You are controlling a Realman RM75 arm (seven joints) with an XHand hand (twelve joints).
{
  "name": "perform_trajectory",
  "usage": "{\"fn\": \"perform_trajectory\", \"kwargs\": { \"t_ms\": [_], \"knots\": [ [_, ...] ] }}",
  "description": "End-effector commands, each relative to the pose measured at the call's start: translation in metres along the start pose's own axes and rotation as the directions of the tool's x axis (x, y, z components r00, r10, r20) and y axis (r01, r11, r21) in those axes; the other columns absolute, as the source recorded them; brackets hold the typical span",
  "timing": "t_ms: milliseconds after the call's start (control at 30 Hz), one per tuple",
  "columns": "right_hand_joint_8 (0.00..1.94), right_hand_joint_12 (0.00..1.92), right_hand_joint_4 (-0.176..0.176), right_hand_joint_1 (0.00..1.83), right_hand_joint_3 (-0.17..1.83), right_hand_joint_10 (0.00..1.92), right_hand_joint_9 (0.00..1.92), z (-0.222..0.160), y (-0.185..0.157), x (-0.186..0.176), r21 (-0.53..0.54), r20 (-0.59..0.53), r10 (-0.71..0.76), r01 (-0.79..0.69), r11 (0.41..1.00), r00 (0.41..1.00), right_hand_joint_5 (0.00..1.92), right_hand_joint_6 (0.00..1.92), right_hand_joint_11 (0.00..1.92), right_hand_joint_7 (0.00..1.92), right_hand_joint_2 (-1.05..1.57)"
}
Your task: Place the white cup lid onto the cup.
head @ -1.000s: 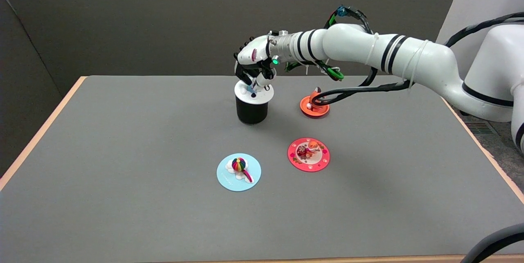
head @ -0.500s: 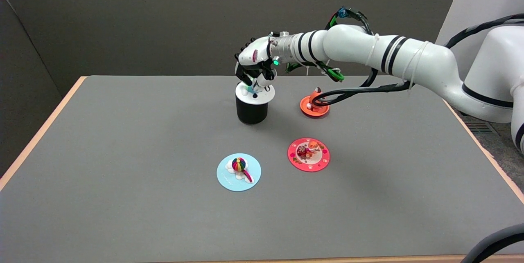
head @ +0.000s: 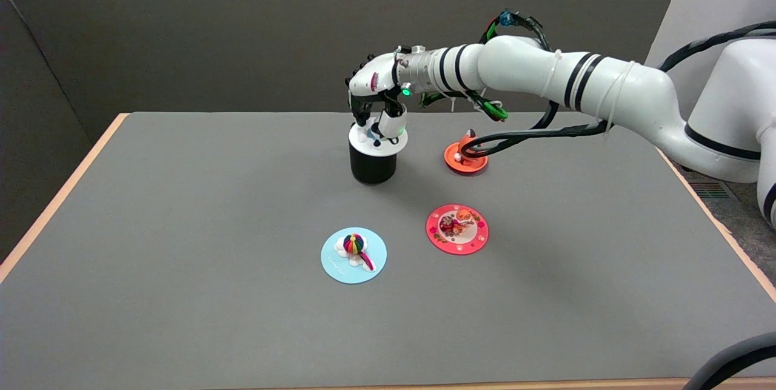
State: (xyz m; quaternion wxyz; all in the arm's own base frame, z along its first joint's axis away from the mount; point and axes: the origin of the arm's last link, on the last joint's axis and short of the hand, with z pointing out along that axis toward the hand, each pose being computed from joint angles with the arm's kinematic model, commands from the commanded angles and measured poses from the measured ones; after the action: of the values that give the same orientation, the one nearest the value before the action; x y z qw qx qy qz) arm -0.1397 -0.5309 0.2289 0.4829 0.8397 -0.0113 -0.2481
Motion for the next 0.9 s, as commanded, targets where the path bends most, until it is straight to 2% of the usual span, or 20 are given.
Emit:
{"fn": "perform_trajectory", "kwargs": {
  "t_ms": [33,133,200,567,733,900],
  "knots": [
    [0.21,0.99,-0.094,0.97,0.96,0.20,0.66,-0.001,-0.007,0.009,0.015,-0.038,-0.007,0.008,1.000,0.999,0.78,0.29,0.28,0.74,0.70],
    [0.19,0.90,-0.080,0.91,1.03,0.21,0.64,-0.002,-0.007,0.014,0.012,-0.055,-0.010,0.010,1.000,0.998,0.76,0.29,0.30,0.70,0.65],
    [0.19,0.93,-0.091,0.94,1.00,0.20,0.64,-0.002,-0.006,0.018,0.007,-0.075,-0.007,0.008,1.000,0.997,0.76,0.27,0.29,0.69,0.62],
    [0.18,0.90,-0.089,0.91,1.00,0.21,0.63,-0.013,-0.003,0.043,-0.023,-0.176,-0.040,0.037,0.999,0.984,0.75,0.26,0.30,0.66,0.56],
    [0.18,0.89,-0.088,0.90,1.00,0.21,0.64,-0.028,0.008,0.042,-0.058,-0.217,-0.061,0.050,0.997,0.974,0.75,0.26,0.31,0.66,0.56],
    [0.19,0.93,-0.081,0.89,0.98,0.21,0.69,-0.062,0.022,0.027,-0.091,-0.285,-0.037,0.012,0.996,0.958,0.76,0.27,0.33,0.70,0.56]
  ]
}}
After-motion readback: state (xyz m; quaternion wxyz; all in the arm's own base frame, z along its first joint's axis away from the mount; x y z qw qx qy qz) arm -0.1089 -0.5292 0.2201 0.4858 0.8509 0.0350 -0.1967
